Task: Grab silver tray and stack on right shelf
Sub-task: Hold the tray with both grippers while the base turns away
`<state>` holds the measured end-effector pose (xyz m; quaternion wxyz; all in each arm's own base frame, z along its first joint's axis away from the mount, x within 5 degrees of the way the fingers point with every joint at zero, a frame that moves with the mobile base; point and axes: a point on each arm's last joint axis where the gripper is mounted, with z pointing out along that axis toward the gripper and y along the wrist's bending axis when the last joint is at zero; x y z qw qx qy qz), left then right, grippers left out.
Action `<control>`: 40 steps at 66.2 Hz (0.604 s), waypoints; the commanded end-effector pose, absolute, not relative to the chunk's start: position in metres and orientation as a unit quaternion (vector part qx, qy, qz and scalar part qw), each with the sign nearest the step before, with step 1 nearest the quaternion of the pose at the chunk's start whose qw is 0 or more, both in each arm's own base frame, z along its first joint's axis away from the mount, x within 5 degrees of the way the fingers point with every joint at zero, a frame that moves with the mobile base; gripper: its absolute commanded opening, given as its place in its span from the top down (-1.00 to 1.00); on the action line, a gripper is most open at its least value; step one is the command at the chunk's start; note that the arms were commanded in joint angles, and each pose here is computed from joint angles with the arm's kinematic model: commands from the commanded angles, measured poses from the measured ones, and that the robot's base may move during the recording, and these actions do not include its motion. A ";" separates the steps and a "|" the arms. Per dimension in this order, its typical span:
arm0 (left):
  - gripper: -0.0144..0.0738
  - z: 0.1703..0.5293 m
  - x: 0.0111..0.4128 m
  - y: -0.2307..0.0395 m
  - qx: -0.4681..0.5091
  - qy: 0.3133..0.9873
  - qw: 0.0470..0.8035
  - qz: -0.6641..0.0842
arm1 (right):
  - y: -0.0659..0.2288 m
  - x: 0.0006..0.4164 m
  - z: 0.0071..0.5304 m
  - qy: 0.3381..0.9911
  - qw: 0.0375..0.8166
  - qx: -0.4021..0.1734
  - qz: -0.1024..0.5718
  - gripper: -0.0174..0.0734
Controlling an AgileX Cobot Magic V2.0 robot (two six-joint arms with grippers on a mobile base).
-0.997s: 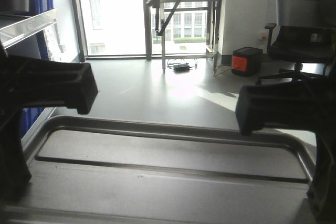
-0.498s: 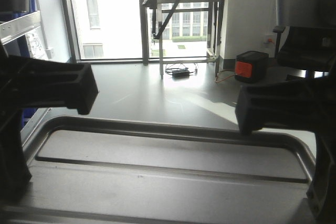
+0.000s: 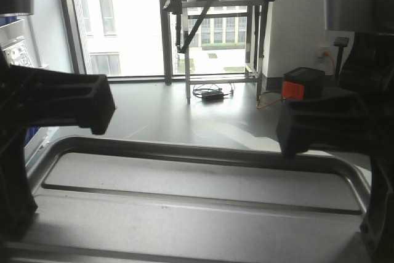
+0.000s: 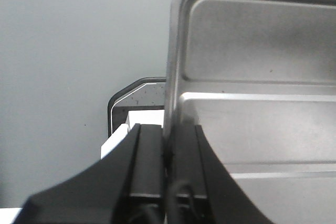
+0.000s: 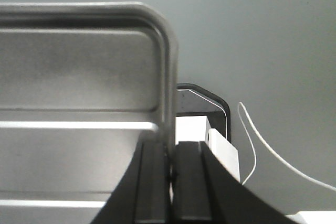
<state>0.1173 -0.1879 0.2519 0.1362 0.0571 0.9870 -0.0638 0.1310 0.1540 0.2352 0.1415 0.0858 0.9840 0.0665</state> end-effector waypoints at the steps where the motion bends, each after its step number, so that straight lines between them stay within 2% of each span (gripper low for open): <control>1: 0.90 0.263 0.118 -0.185 0.062 0.984 0.154 -0.064 | 0.151 0.133 0.245 0.982 0.159 0.078 0.062 0.47; 40: 0.90 0.263 0.118 -0.185 0.062 0.984 0.154 -0.064 | 0.151 0.133 0.245 0.982 0.159 0.078 0.062 0.47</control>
